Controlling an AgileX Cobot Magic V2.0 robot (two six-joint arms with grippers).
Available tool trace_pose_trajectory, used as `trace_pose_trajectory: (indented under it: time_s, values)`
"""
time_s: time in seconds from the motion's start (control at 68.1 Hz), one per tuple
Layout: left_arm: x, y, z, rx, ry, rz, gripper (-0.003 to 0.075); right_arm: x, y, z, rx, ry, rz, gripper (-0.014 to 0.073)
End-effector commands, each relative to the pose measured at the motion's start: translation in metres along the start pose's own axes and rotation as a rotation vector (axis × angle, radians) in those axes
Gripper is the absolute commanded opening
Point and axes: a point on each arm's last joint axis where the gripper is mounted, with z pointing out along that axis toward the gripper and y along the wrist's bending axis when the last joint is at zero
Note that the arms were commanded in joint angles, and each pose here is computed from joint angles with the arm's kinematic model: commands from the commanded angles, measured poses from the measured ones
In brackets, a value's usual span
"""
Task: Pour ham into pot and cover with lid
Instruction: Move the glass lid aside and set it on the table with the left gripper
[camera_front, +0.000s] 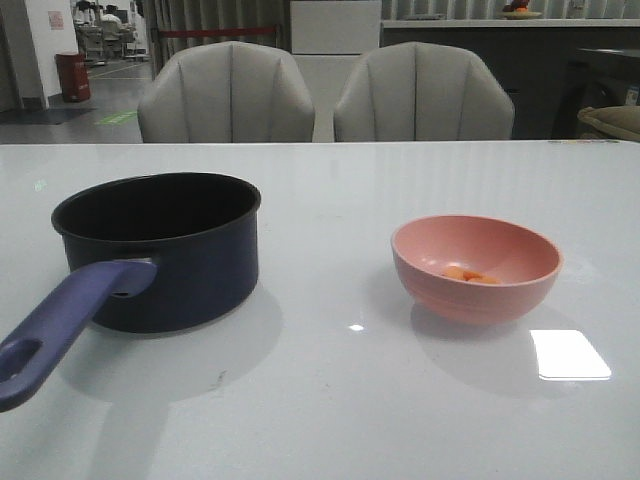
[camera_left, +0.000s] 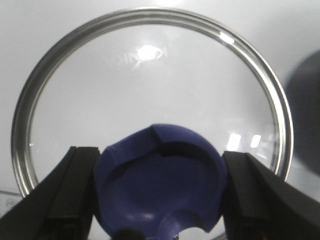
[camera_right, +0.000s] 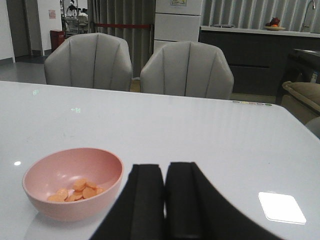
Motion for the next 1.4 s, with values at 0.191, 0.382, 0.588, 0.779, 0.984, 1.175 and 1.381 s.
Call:
trace_pose_trajectory:
  time_s: [0.191, 0.382, 0.588, 0.779, 0.984, 1.175, 1.381]
  values:
    - [0.016, 0.006, 0.037, 0.037, -0.099, -0.026, 0.0228, -0.011, 0.000, -0.002, 0.002, -0.111, -0.016, 0.0167]
    - [0.017, 0.006, 0.059, 0.033, -0.031, -0.019, 0.0229, -0.011, 0.000, -0.002, 0.002, -0.111, -0.016, 0.0167]
    - [0.018, 0.005, 0.080, 0.031, 0.023, -0.009, 0.0274, -0.011, 0.000, -0.002, 0.003, -0.111, -0.016, 0.0167]
    - [0.019, 0.001, 0.088, 0.038, 0.045, 0.027, 0.0461, -0.011, 0.000, -0.002, 0.003, -0.111, -0.016, 0.0167]
    - [0.019, -0.017, 0.088, 0.056, 0.037, 0.080, 0.0611, -0.011, 0.000, -0.002, 0.003, -0.111, -0.016, 0.0167]
    - [0.017, -0.036, 0.076, 0.061, 0.039, 0.162, 0.0606, -0.011, 0.000, -0.002, 0.003, -0.111, -0.016, 0.0167]
    - [0.017, -0.049, 0.018, 0.109, -0.113, 0.193, 0.0606, -0.011, 0.000, -0.002, 0.003, -0.111, -0.016, 0.0167]
